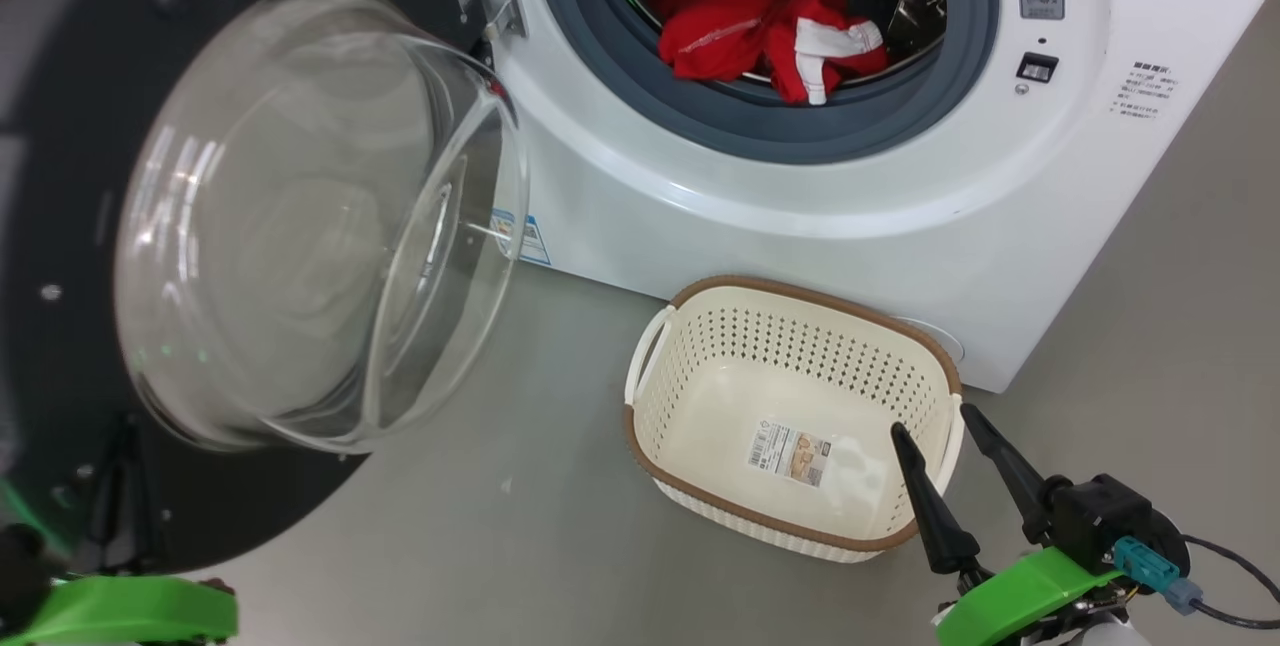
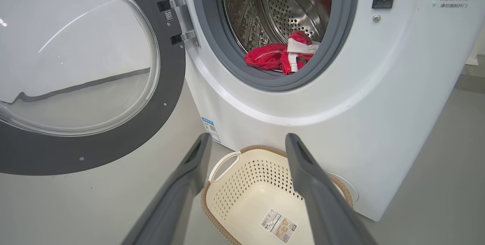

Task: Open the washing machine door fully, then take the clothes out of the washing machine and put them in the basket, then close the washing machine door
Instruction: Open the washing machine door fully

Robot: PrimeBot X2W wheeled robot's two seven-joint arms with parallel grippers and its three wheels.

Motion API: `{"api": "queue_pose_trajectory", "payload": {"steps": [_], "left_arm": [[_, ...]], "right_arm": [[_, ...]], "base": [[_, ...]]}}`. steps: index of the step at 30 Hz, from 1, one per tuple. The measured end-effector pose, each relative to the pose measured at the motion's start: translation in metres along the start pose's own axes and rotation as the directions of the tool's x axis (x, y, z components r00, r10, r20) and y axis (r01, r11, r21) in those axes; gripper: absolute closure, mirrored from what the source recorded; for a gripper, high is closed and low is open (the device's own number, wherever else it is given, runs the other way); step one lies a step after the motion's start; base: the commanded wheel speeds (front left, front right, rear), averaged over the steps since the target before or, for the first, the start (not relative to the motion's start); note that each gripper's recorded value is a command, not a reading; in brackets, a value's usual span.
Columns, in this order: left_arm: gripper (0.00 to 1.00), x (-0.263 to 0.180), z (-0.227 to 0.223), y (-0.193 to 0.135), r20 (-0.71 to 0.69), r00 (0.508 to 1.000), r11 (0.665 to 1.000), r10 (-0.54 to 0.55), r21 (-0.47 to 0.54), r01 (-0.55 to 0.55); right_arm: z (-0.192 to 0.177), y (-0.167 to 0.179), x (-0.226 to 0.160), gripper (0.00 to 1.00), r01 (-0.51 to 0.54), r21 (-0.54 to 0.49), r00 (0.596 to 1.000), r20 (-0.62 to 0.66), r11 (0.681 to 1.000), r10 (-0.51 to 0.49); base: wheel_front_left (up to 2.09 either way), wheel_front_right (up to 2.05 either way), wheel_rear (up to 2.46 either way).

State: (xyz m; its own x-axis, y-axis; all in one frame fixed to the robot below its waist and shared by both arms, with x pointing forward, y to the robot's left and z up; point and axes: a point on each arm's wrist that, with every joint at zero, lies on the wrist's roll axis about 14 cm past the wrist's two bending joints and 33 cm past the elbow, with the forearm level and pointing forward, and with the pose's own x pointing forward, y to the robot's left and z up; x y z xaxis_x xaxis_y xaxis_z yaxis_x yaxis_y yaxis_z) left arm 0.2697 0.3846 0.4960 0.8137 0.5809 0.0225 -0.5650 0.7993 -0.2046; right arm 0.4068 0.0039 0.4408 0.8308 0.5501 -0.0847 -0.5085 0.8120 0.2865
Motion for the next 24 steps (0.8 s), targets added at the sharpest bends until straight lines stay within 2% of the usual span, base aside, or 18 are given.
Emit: {"api": "queue_pose_trajectory", "payload": {"steps": [13,24], "left_arm": [[1.00,0.030,0.018,0.040,0.034,0.993,0.990,0.112,0.078,-0.114],[1.00,0.057,0.025,0.057,0.038,0.985,0.980,0.167,0.106,-0.171]], "right_arm": [[-0.005,-0.009,0.011,0.00,0.005,0.003,1.000,-0.009,1.000,-0.005],[-0.010,-0.020,0.020,0.00,0.016,-0.009,1.000,-0.013,1.000,-0.016]], "base": [[0.00,0.00,0.00],[0.00,0.00,0.00]]}}
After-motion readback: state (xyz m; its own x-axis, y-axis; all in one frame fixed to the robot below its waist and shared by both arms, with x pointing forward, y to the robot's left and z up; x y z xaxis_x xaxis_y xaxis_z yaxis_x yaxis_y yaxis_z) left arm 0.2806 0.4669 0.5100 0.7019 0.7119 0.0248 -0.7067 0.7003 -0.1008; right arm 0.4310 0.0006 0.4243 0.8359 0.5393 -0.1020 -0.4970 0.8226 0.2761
